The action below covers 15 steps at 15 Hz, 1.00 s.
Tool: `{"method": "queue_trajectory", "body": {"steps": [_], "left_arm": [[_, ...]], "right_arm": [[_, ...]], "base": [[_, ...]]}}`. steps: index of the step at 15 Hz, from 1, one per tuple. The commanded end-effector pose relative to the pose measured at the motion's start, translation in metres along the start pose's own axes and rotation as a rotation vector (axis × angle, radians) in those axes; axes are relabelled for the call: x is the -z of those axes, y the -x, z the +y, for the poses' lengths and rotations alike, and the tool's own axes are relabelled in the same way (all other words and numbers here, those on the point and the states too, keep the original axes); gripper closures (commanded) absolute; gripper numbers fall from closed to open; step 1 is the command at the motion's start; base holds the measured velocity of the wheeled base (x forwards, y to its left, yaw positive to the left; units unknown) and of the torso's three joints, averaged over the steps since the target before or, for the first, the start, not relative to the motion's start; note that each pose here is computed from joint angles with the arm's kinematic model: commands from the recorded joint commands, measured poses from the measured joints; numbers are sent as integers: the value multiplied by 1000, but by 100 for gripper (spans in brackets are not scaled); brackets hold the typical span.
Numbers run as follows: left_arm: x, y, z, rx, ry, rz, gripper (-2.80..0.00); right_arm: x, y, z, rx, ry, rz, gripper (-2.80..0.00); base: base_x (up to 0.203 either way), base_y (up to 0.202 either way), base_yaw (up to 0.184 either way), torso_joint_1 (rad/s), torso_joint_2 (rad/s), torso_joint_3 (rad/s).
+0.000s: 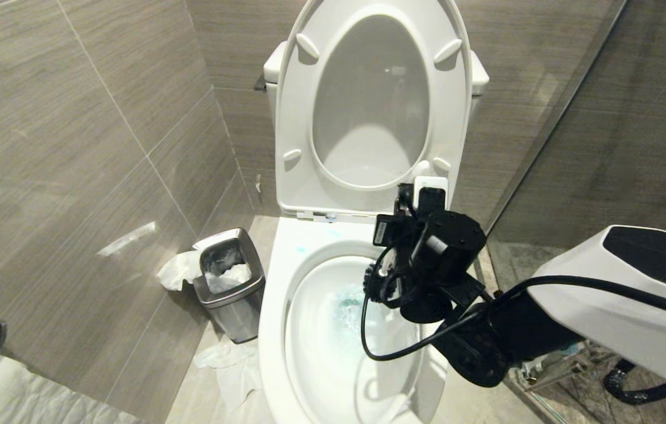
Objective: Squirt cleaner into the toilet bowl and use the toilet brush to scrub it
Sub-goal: Scrub the toilet bowl
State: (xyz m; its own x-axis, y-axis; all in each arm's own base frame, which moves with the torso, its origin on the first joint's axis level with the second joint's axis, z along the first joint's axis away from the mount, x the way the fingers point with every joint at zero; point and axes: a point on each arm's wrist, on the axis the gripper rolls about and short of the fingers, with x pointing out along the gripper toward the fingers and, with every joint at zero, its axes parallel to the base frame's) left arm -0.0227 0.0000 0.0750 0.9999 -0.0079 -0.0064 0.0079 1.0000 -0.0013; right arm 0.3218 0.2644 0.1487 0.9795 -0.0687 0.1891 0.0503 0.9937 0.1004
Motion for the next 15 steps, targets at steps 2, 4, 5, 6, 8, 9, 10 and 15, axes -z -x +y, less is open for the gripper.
{"method": "queue_trajectory", "body": {"steps": [2, 4, 5, 6, 8, 9, 10, 15], "left_arm": [[1, 0, 0, 0, 0, 2, 0], [0, 0, 0, 0, 0, 1, 0], [0, 0, 0, 0, 0, 2, 0], [0, 0, 0, 0, 0, 3, 0], [0, 0, 0, 0, 0, 2, 0], [1, 0, 0, 0, 0, 4, 0], [0, 0, 0, 0, 0, 1, 0], [0, 0, 0, 0, 0, 2, 0]], "right_arm": [[-26, 13, -4, -31, 18, 5, 0], [-31, 14, -3, -41, 34, 22, 0], [-32, 15, -2, -49, 44, 33, 0], [-34, 17, 0, -56, 53, 44, 0], [-43, 20, 9, -89, 63, 62, 0], [-48, 23, 13, -104, 74, 77, 0], [-55, 25, 17, -119, 87, 93, 0], [-72, 29, 30, -161, 139, 201, 0]], "base": [[0, 0, 0, 0, 0, 0], [0, 0, 0, 0, 0, 0], [0, 0, 0, 0, 0, 0], [0, 0, 0, 0, 0, 0], [0, 0, 0, 0, 0, 0], [0, 0, 0, 0, 0, 0], [0, 0, 0, 0, 0, 0], [0, 0, 0, 0, 0, 0]]}}
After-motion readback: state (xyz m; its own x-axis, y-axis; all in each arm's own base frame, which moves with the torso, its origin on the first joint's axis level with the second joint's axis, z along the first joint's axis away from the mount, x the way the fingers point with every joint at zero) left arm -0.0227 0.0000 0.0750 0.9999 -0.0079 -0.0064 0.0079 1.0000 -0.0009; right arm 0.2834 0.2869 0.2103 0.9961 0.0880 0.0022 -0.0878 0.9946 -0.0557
